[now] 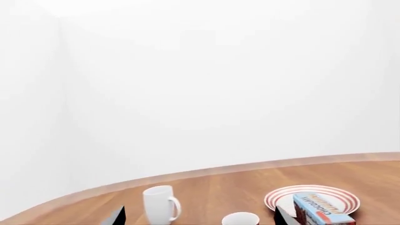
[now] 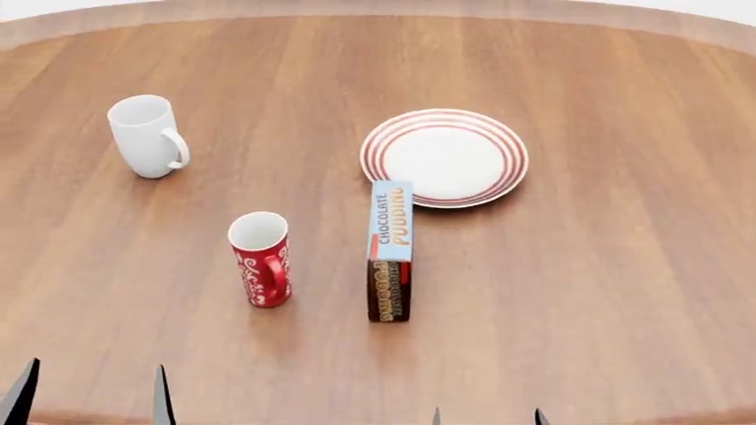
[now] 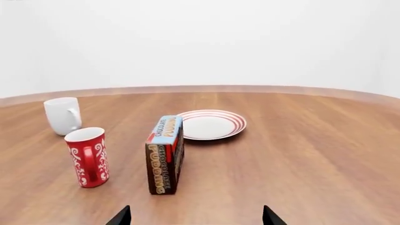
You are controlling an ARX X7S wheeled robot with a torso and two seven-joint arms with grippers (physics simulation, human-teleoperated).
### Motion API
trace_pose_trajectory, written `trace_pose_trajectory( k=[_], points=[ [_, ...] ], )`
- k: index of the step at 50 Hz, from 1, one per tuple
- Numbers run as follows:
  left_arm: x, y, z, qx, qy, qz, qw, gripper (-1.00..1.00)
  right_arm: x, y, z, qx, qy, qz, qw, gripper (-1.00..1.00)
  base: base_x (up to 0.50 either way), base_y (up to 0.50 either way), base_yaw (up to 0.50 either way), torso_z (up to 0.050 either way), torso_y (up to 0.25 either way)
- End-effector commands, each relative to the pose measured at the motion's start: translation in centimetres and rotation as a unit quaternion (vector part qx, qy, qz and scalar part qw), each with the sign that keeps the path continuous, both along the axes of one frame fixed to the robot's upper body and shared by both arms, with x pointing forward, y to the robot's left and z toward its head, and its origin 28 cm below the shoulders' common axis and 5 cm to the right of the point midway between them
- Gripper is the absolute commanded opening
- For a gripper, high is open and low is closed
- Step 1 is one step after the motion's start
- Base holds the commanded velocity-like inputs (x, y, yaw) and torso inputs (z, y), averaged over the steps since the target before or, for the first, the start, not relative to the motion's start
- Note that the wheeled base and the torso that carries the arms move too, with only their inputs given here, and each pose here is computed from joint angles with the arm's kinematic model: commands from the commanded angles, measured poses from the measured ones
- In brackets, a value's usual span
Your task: Pick up the red mug and put it on the plate
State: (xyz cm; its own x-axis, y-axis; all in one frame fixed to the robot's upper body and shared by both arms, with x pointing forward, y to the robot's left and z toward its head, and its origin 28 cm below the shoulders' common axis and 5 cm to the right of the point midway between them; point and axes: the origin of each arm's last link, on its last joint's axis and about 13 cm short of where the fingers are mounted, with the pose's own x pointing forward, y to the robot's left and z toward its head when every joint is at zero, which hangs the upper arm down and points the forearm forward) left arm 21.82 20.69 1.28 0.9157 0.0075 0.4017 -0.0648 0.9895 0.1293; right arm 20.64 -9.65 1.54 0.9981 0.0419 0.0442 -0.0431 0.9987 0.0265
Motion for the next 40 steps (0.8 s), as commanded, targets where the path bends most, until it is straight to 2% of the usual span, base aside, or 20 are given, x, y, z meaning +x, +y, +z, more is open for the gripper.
trace_pose_trajectory(
  k=[1, 40],
  points=[
    [0.0, 0.0, 0.0, 0.0, 0.001, -0.001, 1.0, 1.0, -0.03, 0.01, -0.03, 0.001, -0.002, 0.003, 1.0, 1.0, 0.0, 0.15, 0.0, 0.0, 0.0],
    [0.0, 0.01, 0.0, 0.001, 0.001, -0.003, 1.0, 1.0, -0.09, -0.02, 0.04, 0.005, -0.006, 0.001, 1.0, 1.0, 0.01, 0.19, 0.0, 0.0, 0.0]
  ],
)
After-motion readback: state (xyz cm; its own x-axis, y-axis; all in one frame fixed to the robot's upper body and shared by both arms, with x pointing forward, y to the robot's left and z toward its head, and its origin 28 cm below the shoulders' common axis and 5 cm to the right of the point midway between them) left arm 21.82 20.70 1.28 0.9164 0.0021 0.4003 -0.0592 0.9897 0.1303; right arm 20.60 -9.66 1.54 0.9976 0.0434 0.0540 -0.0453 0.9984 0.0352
